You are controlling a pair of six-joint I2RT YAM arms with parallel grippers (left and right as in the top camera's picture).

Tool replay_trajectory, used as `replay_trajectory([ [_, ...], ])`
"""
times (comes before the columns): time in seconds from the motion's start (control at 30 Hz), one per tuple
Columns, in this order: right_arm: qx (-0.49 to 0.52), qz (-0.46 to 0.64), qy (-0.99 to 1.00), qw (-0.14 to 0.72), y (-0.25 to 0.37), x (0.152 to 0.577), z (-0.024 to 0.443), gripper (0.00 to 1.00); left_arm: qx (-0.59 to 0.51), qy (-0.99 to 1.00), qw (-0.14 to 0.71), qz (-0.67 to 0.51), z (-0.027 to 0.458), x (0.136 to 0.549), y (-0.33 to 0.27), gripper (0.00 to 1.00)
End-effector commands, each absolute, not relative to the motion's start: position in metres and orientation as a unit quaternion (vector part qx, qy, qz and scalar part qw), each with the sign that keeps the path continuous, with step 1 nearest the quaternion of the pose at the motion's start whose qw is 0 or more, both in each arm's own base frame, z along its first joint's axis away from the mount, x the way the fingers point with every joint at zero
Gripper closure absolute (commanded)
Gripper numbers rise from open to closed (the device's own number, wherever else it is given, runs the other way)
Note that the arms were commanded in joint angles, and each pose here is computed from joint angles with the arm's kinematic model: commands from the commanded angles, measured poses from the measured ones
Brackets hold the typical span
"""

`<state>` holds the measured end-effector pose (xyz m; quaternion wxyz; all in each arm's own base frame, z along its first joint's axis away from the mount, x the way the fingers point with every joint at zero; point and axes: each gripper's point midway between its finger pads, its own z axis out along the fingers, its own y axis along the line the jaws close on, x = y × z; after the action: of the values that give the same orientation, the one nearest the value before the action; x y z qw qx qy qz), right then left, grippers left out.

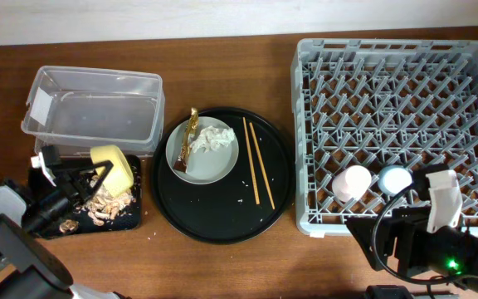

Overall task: Sort waste into correct bins and load items into the dishwasher rack
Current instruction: 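Tip the yellow bowl over the black tray to dump food scraps, then set the empty yellow bowl back on the round tray with the left gripper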

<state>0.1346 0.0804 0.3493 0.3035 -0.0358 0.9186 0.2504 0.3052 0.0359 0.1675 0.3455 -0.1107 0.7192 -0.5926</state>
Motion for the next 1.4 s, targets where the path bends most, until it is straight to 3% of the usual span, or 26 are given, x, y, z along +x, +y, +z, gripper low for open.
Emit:
replay_trajectory([
  [0.0, -0.045, 0.262, 0.915, 0.303, 0.085, 0.131, 0.351, 0.04, -0.040, 0.727, 0.403, -0.554, 0.188, 0.299, 0.033, 1.00],
  [0.03, -0.046, 0.267, 0.915, 0.300, 0.087, 0.129, 0.351, 0.04, -0.091, 0.733, 0.356, -0.573, 0.182, 0.299, 0.034, 1.00],
  [0.07, -0.046, 0.267, 0.915, 0.300, 0.087, 0.129, 0.351, 0.04, -0.060, 0.746, 0.373, -0.549, 0.177, 0.301, 0.037, 1.00],
  [0.1, -0.046, 0.267, 0.915, 0.300, 0.087, 0.129, 0.351, 0.04, -0.105, 0.745, 0.336, -0.567, 0.174, 0.302, 0.038, 1.00],
  [0.2, -0.046, 0.267, 0.915, 0.299, 0.087, 0.129, 0.351, 0.04, -0.105, 0.768, 0.306, -0.552, 0.178, 0.290, 0.029, 1.00],
  [0.37, -0.041, 0.250, 0.912, 0.322, 0.081, 0.140, 0.355, 0.04, -0.057, 0.918, 0.200, -0.337, 0.209, 0.253, -0.005, 1.00],
  [0.5, -0.015, 0.223, 0.914, 0.340, 0.070, 0.150, 0.357, 0.04, 0.013, 0.951, 0.261, -0.165, 0.240, 0.234, -0.052, 1.00],
  [0.73, -0.012, 0.214, 0.914, 0.344, 0.066, 0.152, 0.357, 0.01, 0.180, 0.934, 0.284, -0.117, 0.242, 0.218, -0.143, 1.00],
  [0.83, -0.012, 0.214, 0.916, 0.340, 0.066, 0.151, 0.355, 0.01, 0.239, 0.938, 0.242, -0.075, 0.202, 0.227, -0.178, 1.00],
  [0.93, -0.012, 0.214, 0.916, 0.340, 0.066, 0.151, 0.355, 0.01, 0.280, 0.950, 0.124, -0.056, 0.102, 0.233, -0.233, 1.00],
  [1.0, -0.012, 0.214, 0.916, 0.340, 0.066, 0.151, 0.355, 0.01, 0.238, 0.967, 0.076, -0.038, 0.060, 0.232, -0.239, 1.00],
  [1.17, -0.006, 0.200, 0.918, 0.342, 0.062, 0.152, 0.354, 0.01, 0.232, 0.972, 0.015, -0.027, 0.020, 0.209, -0.251, 0.99],
  [1.23, -0.005, 0.197, 0.919, 0.342, 0.061, 0.152, 0.353, 0.01, 0.232, 0.971, 0.009, -0.051, 0.031, 0.205, -0.259, 0.55],
  [1.27, -0.005, 0.197, 0.919, 0.342, 0.061, 0.152, 0.353, 0.01, 0.224, 0.973, 0.018, -0.057, 0.048, 0.212, -0.257, 0.39],
  [1.37, -0.005, 0.197, 0.919, 0.342, 0.061, 0.152, 0.353, 0.01, 0.196, 0.974, 0.077, -0.084, 0.121, 0.243, -0.243, 0.24],
])
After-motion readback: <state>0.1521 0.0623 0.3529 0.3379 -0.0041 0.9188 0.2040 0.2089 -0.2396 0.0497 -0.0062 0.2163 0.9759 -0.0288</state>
